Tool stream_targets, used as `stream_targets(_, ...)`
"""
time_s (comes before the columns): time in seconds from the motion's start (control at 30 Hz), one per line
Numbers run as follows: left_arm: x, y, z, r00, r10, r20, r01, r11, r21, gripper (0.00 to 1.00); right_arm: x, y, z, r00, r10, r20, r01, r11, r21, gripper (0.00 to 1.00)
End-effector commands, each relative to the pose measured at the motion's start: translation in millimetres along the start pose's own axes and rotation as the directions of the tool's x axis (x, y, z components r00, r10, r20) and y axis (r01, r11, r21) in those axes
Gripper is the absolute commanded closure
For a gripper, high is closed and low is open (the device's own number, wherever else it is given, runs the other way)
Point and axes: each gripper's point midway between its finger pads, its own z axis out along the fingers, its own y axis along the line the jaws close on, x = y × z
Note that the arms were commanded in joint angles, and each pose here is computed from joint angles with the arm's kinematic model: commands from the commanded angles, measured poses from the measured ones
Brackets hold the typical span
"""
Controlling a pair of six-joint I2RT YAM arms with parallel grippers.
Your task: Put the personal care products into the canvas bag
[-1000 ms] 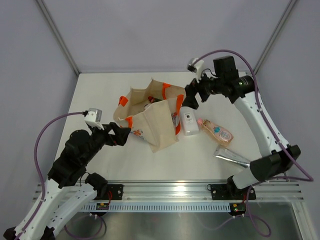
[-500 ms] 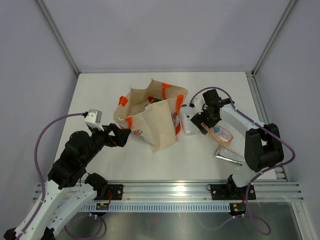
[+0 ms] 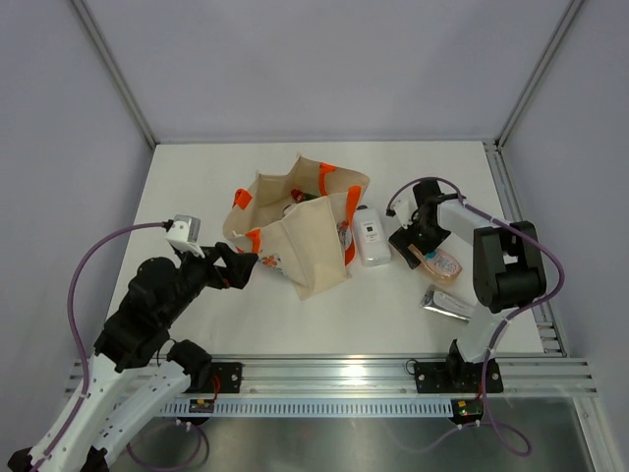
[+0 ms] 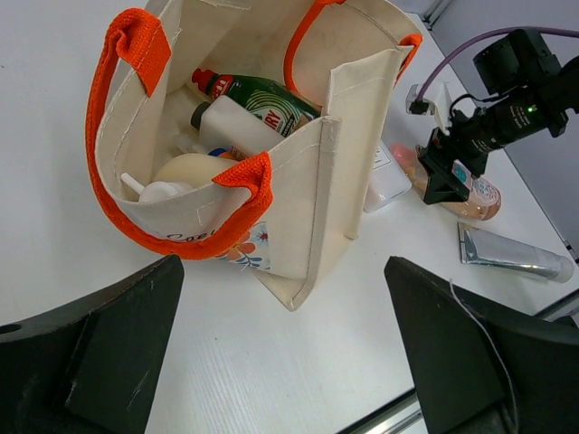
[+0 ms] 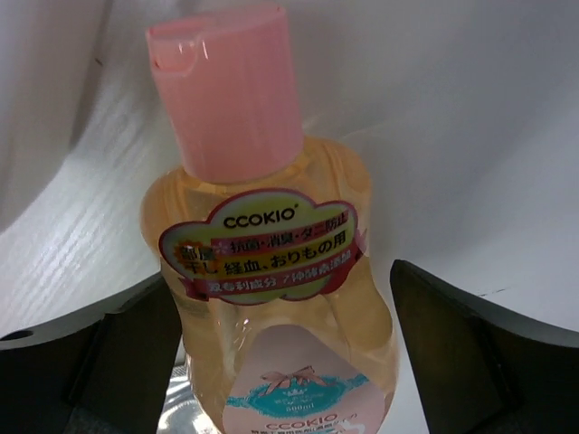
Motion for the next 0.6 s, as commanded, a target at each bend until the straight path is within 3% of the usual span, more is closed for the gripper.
stream_targets(0.0,-7,-7,3,1.0,0.0,0.025,-0.001,1.0,0.031,0.01,-3,-6,1,1.0,-0.027,0.011,0.028,0.998,-0.058,0.0)
stream_targets(0.03,-5,-6,3,1.0,0.002,0.021,-0.003,1.0,0.028,0.01,-1,-4,1,1.0,-0.026,0.011,0.027,0.996,-0.08,0.01)
stream_targets(0.13,-5,-5,3,1.0,0.001,0.02,-0.001,1.0,0.026,0.01,-5,2,-2,0.999,-0.02,0.033,0.023,0.992,-0.121,0.15)
stream_targets(0.27,-5,-5,4,1.0,0.001,0.02,-0.001,1.0,0.026,0.01,-18,2,-24,0.993,0.026,0.111,-0.013,0.993,-0.115,0.54)
stream_targets(0.3,-5,-5,4,1.0,0.001,0.021,-0.001,1.0,0.025,0.01,-23,2,-31,0.989,0.031,0.142,-0.015,0.994,-0.113,0.7)
stream_targets(0.43,-8,-5,2,1.0,0.005,0.028,-0.005,1.0,0.024,0.01,-44,3,-76,0.96,0.056,0.273,-0.03,0.995,-0.098,0.86)
stream_targets(0.53,-10,-6,1,0.999,0.007,0.036,-0.008,1.0,0.024,0.01,-73,9,-134,0.905,0.064,0.421,-0.014,0.993,-0.12,1.0)
stream_targets(0.57,-11,-6,1,0.999,0.009,0.039,-0.009,1.0,0.026,0.01,-82,21,-155,0.876,0.066,0.478,0.016,0.986,-0.165,1.0)
